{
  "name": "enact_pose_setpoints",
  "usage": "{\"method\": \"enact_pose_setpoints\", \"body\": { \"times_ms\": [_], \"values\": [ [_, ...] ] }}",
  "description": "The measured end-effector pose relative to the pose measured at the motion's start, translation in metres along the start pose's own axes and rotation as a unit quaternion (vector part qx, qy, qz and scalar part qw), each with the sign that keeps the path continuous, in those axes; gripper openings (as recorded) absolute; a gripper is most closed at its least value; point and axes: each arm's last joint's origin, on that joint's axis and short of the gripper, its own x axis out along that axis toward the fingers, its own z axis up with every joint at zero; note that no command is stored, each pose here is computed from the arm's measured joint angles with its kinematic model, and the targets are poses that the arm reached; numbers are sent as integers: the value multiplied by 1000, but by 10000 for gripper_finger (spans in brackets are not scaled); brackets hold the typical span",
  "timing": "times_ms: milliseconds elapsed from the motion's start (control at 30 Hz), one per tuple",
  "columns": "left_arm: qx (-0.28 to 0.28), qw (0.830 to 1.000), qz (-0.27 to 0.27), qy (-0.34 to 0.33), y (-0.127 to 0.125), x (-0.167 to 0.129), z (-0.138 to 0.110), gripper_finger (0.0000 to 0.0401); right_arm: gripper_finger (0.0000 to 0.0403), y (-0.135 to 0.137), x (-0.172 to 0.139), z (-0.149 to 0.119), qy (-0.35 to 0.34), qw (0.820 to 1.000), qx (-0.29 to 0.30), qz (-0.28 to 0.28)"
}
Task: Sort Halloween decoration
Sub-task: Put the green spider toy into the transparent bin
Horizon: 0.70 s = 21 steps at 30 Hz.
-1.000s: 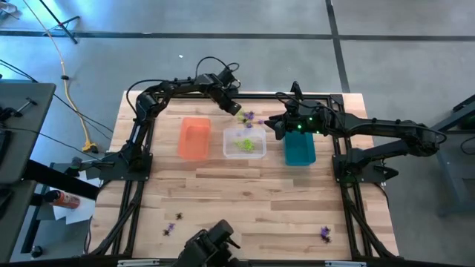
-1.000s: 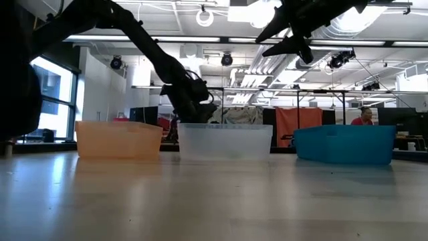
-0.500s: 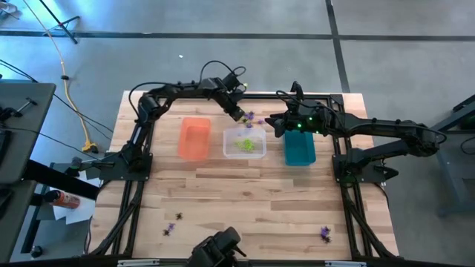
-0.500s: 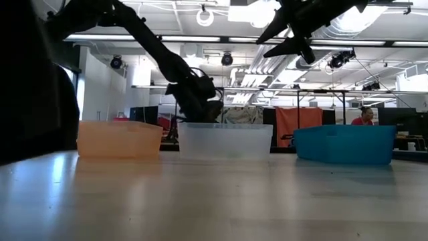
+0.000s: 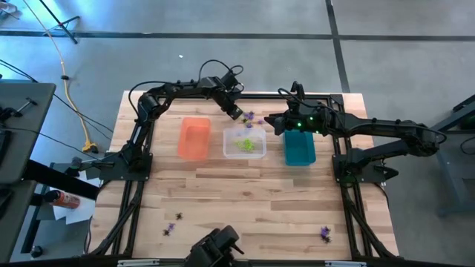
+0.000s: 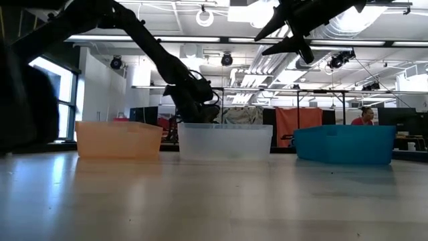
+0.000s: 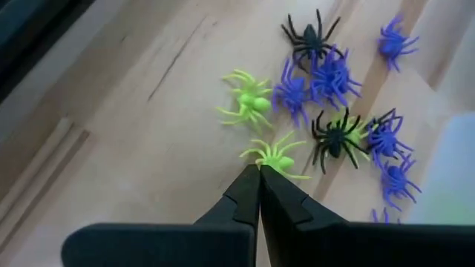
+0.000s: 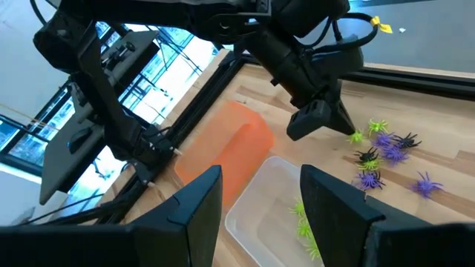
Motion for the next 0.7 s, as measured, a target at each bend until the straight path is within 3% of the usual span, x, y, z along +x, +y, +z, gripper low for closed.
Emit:
{"method": "enact_pose_setpoints", "body": {
  "times_ms": [167,700],
  "values": [
    [15,999,22,45,1,-3,-8,0,179,0,0,0,1,1000,0,1],
    [-29,991,40,127,13,-24,-28,0,179,0,0,0,1,1000,-21,0]
  ]
}}
